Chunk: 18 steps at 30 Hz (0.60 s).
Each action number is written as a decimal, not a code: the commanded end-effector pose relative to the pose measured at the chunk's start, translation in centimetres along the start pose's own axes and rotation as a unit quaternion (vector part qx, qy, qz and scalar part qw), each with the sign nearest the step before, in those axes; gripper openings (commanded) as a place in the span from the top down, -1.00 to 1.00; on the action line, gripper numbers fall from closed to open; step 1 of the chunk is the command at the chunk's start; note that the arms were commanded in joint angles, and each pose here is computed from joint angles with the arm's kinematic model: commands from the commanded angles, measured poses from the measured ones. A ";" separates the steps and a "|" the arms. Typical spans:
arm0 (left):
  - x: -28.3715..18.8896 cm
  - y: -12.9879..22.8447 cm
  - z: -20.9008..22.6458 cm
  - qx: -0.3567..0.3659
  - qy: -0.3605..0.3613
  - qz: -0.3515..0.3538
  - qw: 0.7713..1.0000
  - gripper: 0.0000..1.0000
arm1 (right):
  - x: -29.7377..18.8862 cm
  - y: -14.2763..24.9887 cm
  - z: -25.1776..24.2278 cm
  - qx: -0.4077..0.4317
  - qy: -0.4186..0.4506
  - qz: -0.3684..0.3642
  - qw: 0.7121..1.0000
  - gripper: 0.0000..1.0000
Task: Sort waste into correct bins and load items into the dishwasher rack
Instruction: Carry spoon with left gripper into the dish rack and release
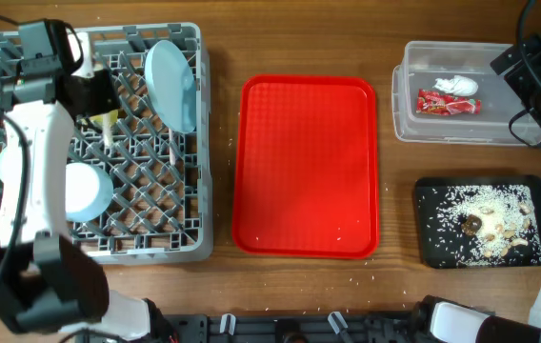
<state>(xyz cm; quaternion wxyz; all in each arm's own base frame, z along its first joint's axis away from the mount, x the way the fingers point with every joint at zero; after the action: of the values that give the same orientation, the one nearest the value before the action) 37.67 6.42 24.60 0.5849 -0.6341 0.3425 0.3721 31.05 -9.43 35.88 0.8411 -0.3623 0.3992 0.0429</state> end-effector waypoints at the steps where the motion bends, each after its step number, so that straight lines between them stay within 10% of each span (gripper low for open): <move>1: 3.5 0.4 -1.9 0.051 0.091 0.029 0.994 0.92 | -0.3 0.0 -0.3 -0.001 0.008 -0.009 1.000 -1.00; 11: 6.3 0.6 -5.1 0.053 0.113 0.051 0.991 0.91 | -0.3 0.0 -0.3 -0.001 0.008 -0.009 1.000 -1.00; 12: 6.3 0.6 -5.1 0.053 0.113 0.052 0.991 0.53 | -0.3 0.0 -0.3 -0.001 0.008 -0.009 1.000 -1.00; 14: 6.4 0.7 -5.1 0.052 0.113 0.053 0.991 -0.85 | -0.3 0.0 -0.3 -0.001 0.008 -0.009 1.000 -1.00; 18: 4.8 0.0 -4.9 0.039 0.104 0.033 0.993 -1.00 | -0.3 0.0 -0.3 -0.001 0.008 -0.009 1.000 -1.00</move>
<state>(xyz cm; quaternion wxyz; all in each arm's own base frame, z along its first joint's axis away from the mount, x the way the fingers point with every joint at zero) 40.53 1.45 19.16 0.5605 -0.6182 0.4527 0.3143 31.05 -9.43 35.88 0.8411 -0.3623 0.3992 0.0429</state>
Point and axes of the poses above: each gripper's point midway between its finger pads, its own x axis out along the fingers, its own z axis along the line the jaws close on, y = z × x, the point moved 9 cm from there along -x, back along the fingers, and after that the axes turned 5 degrees about x, right-handed, at the moved point
